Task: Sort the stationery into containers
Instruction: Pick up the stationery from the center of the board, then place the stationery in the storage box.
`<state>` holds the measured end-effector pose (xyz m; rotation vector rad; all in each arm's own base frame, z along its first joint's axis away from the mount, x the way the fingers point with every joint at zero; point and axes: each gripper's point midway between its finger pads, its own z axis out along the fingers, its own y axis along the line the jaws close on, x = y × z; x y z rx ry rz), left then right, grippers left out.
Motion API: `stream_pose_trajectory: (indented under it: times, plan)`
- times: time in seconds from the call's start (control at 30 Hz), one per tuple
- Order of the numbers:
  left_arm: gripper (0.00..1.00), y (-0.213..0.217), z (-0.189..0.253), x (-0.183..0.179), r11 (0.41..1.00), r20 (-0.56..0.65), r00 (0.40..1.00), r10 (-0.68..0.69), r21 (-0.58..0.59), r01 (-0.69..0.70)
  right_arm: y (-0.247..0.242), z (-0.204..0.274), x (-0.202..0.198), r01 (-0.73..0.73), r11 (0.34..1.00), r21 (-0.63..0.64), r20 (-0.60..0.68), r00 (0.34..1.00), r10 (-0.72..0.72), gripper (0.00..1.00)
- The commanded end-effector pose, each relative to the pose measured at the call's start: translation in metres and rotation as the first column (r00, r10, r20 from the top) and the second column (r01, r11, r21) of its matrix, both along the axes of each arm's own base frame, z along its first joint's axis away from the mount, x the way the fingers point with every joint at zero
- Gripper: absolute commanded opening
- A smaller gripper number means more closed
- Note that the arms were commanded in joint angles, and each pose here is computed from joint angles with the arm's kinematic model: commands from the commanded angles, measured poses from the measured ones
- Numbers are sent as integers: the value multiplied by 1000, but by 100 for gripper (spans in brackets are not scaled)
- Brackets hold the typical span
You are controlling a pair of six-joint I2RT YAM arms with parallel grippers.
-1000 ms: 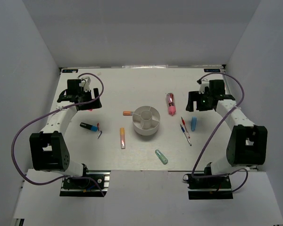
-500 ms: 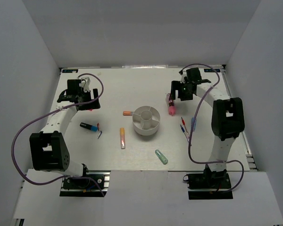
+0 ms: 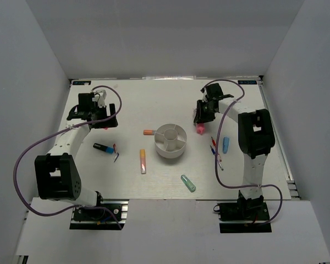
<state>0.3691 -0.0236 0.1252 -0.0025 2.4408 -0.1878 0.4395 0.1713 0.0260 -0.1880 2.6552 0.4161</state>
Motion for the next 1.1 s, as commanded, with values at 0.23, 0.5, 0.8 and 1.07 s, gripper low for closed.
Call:
stream_pose_trajectory:
  times: [0.23,0.5,0.8,1.07]
  plan:
    - [94,-24,110,23,874,425,769,-477,318,367,1,49,-15,-131,988,83,33,991,128,0]
    - [93,-102,188,35,487,443,232,-866,643,590,10,120,-46,-300,917,263,20,952,306,0]
    - [92,-250,180,-37,30,185,-322,-928,901,432,-16,149,-88,-162,942,292,-9,985,172,0]
    - [91,-346,180,-118,-23,117,-620,-776,977,213,-16,180,-138,-140,907,398,-94,977,192,0]
